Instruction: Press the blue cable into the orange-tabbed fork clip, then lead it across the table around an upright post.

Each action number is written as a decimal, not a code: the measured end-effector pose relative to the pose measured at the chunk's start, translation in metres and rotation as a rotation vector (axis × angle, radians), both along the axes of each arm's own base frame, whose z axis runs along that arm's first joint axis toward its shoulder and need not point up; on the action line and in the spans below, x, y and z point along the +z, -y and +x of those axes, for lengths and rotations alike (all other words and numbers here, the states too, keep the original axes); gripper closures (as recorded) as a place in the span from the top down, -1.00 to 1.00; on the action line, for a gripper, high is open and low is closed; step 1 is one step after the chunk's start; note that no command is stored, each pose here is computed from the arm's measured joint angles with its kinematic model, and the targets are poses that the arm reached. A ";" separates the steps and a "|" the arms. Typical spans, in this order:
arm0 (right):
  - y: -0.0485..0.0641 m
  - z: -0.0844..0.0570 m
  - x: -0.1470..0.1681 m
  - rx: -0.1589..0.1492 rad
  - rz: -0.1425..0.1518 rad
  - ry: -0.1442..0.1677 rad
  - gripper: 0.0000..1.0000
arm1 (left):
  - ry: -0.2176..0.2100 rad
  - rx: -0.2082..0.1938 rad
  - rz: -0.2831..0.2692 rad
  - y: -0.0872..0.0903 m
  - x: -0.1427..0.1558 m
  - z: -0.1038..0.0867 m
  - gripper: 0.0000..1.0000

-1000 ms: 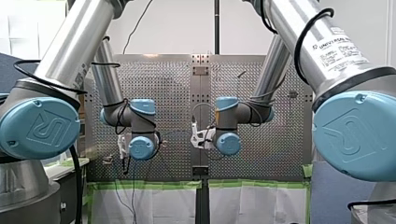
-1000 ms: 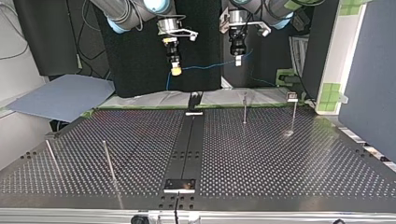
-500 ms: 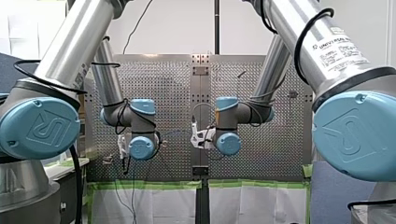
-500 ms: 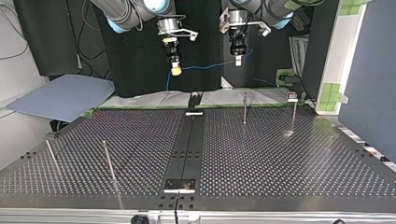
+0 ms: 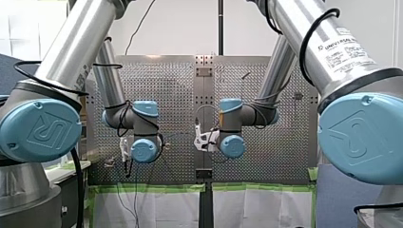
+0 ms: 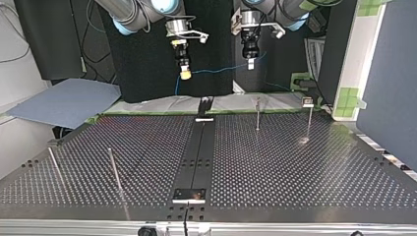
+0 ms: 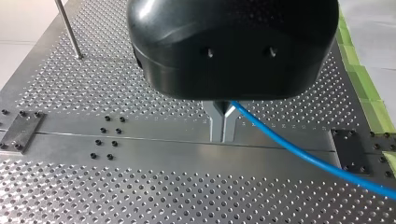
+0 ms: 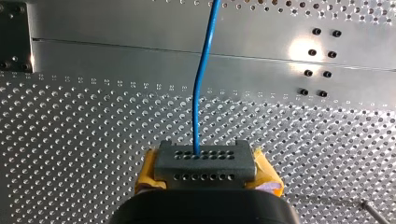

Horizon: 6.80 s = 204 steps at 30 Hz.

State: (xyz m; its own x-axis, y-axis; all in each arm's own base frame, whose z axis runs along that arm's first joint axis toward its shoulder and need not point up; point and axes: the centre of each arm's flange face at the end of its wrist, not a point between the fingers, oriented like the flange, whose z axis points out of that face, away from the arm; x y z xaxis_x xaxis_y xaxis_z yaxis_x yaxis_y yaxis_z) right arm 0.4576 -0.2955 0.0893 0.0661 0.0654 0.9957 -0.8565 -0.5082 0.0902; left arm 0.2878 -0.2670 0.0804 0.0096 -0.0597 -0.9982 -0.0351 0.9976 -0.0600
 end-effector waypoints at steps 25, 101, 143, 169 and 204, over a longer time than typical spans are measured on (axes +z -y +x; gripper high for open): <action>0.000 0.000 0.000 0.000 0.000 0.000 -1.00 | 0.000 0.000 0.000 0.000 0.000 0.000 -0.97; -0.012 0.008 -0.048 -0.003 0.102 -0.066 -1.00 | -0.129 -0.033 0.086 0.021 -0.002 0.025 -0.97; 0.039 0.068 -0.003 0.101 0.058 0.085 -1.00 | 0.041 0.074 -0.159 -0.052 0.028 0.077 -0.97; 0.056 0.082 -0.111 0.101 0.126 0.021 -1.00 | 0.020 0.148 -0.143 -0.081 -0.046 0.101 -0.97; 0.082 0.068 -0.189 0.056 0.224 -0.109 -1.00 | -0.122 0.207 -0.147 -0.099 -0.162 0.129 -0.97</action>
